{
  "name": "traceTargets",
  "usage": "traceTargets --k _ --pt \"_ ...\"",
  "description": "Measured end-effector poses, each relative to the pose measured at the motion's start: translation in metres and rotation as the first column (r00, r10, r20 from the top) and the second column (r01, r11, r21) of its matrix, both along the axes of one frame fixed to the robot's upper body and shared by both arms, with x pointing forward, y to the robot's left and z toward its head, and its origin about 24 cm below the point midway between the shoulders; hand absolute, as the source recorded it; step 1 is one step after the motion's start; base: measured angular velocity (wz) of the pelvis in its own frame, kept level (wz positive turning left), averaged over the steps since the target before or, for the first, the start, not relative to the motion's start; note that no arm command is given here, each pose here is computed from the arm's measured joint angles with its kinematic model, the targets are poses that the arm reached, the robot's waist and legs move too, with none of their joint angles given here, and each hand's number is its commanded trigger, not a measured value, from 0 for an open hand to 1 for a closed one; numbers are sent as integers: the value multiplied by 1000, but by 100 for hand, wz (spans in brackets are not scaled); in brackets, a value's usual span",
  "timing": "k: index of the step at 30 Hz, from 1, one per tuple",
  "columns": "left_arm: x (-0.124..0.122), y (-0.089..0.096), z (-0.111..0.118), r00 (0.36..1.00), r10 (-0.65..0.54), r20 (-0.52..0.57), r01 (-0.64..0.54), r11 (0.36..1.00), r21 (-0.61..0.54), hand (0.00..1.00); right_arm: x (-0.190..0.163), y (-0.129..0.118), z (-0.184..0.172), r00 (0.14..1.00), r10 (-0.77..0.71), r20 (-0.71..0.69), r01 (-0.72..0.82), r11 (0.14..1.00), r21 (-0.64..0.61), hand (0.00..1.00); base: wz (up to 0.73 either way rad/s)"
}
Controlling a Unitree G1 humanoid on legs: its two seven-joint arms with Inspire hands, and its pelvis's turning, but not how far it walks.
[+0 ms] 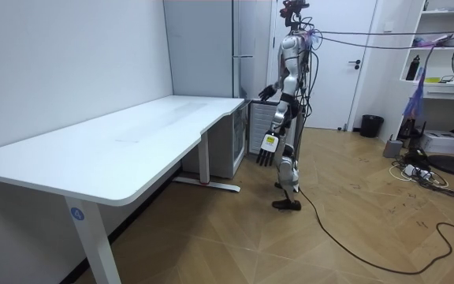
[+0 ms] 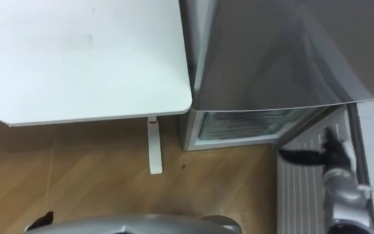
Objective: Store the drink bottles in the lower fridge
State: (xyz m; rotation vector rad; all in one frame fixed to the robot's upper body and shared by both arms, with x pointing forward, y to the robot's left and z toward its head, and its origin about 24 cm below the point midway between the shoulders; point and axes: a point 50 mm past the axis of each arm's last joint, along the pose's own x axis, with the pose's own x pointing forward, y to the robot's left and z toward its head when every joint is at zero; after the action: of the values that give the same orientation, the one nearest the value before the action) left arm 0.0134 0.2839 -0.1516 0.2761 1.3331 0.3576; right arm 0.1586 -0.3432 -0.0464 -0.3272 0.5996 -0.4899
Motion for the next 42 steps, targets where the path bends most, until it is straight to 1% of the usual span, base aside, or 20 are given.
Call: traceTargets --k 1,3,4,6,9,13,16,19,21,24,25,27,28,30,31,34,36,38,40,42 --pt "-2 2 1 1000 5 -3 -5 1000 8 0 2 -3 8 1000 -5 30 6 1000 -28 0 0" --pt "-6 7 4 1000 -1 -3 1 999 33 0 7 -16 33 994 -17 103 31 991 -130 0 0" --pt "-6 7 4 1000 -4 -3 4 999 37 0 8 -18 39 992 -23 123 41 988 -149 0 0" --pt "-6 10 5 1000 0 -4 0 999 47 0 8 -28 55 982 -65 178 104 970 -218 0 0" --pt "-9 9 5 1000 7 -23 -6 999 45 0 5 -37 67 963 -127 238 190 945 -265 0 -3" --pt "-10 9 5 999 12 -38 -10 999 42 0 -2 -46 72 942 -207 266 280 919 -278 0 -3" --pt "-10 11 6 999 18 -38 -16 999 45 0 -6 -59 78 924 -257 284 335 901 -276 0 -3" --pt "-14 14 8 998 52 -35 -50 997 57 0 -16 -73 73 893 -357 274 418 884 -209 0 1" --pt "-19 16 10 998 50 -32 -48 996 71 0 -31 -83 60 849 -474 232 508 853 -117 0 2" --pt "-22 18 12 998 49 -46 -45 995 87 0 -45 -91 42 799 -580 155 591 806 -29 0 1" --pt "-22 19 12 998 48 -49 -43 995 90 0 -49 -92 38 788 -601 134 608 794 -17 0 10" --pt "-24 21 13 997 55 -57 -50 994 95 0 -65 -98 28 728 -682 73 681 731 47 0 11" --pt "-25 22 14 996 60 -59 -54 994 96 0 -68 -99 27 710 -702 64 698 713 68 0 5" --pt "-27 25 15 994 80 -71 -73 992 99 0 -80 -104 22 647 -762 23 752 644 140 0 0" --pt "-27 26 15 994 82 -75 -75 992 99 0 -83 -105 20 635 -773 9 763 628 151 0 4" --pt "-28 30 17 993 83 -85 -75 993 95 0 -99 -104 9 575 -816 -59 807 554 205 0 6" --pt "-30 31 17 992 87 -90 -80 993 82 0 -115 -99 -3 509 -850 -139 845 461 272 0 13" --pt "-33 31 17 991 89 -100 -82 994 73 0 -124 -94 -10 477 -858 -190 861 412 300 0 5" --pt "-34 31 17 990 91 -108 -84 994 66 0 -130 -90 -15 457 -861 -222 869 380 315 0 0" --pt "-34 31 17 990 91 -109 -85 994 66 0 -141 -87 -20 416 -870 -265 888 327 322 0 0"
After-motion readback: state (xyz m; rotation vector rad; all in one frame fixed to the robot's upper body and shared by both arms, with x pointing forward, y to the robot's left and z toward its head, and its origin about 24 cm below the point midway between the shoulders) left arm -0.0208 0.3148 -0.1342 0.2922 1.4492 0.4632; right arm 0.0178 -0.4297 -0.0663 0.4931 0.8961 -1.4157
